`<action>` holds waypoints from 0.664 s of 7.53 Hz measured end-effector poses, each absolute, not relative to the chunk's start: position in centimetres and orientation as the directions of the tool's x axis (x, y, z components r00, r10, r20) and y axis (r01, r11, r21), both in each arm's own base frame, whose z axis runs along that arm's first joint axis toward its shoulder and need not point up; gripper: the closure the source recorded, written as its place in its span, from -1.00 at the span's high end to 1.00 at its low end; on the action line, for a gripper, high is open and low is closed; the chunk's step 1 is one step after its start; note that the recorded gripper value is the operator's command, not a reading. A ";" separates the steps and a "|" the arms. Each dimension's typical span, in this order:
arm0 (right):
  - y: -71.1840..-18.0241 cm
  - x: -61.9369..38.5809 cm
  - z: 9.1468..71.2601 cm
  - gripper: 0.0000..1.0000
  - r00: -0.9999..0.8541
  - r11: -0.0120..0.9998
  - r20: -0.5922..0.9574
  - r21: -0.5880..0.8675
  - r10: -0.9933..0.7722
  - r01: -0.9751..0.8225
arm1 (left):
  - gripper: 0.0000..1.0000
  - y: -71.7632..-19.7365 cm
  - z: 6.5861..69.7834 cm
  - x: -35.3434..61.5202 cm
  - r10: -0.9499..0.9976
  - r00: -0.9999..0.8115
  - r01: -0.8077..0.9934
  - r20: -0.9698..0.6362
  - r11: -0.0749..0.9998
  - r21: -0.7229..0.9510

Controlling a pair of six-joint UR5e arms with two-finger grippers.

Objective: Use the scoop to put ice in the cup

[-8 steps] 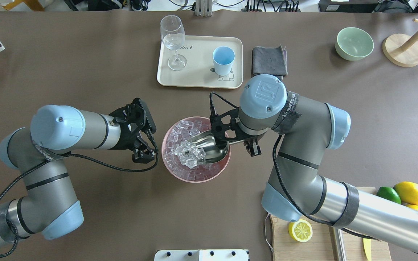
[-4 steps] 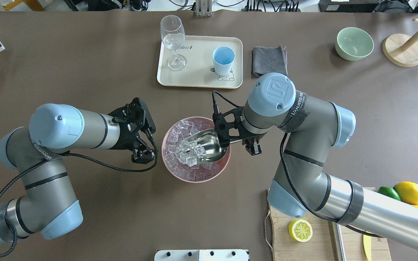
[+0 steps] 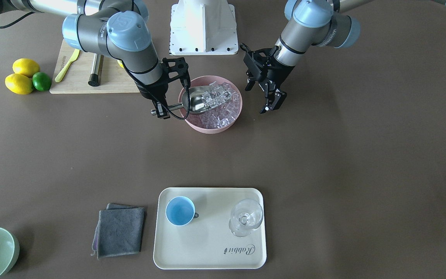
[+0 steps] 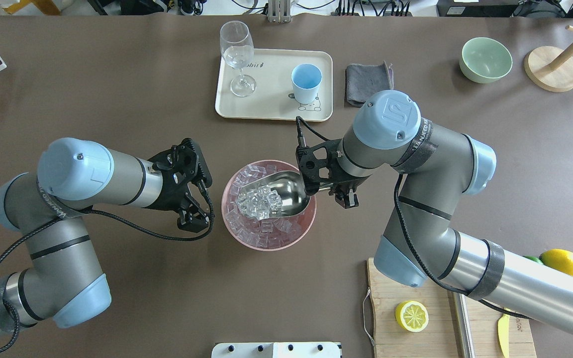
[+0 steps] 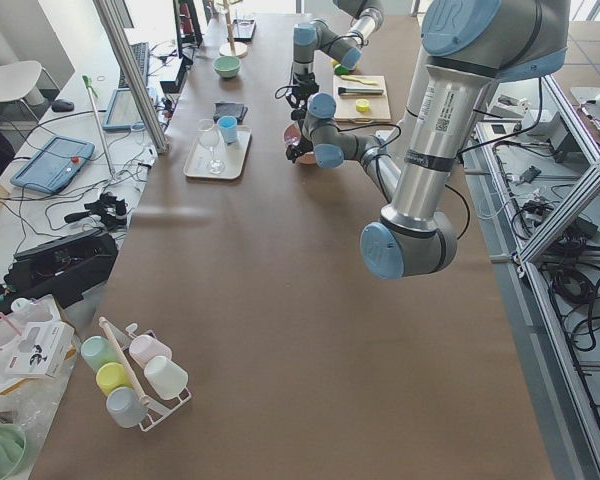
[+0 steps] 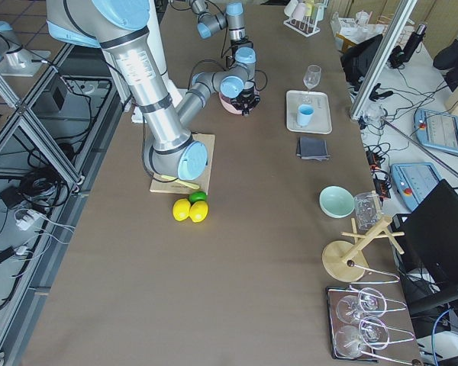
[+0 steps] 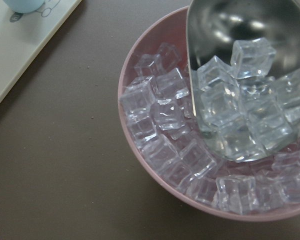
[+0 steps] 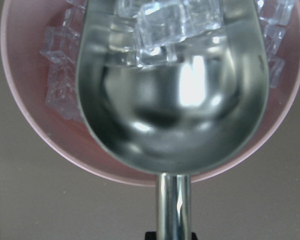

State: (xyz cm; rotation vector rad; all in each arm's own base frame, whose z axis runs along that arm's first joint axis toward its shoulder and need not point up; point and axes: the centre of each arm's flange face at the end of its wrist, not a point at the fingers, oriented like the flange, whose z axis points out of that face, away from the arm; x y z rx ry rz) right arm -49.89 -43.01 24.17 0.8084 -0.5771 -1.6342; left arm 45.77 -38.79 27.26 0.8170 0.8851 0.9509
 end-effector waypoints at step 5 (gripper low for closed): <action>-45.2 -47.3 24.2 -1.00 0.071 0.018 -0.029 0.811 -0.997 0.585 | 0.97 -38.7 27.8 45.5 0.918 0.258 -0.359 -0.302 0.381 0.852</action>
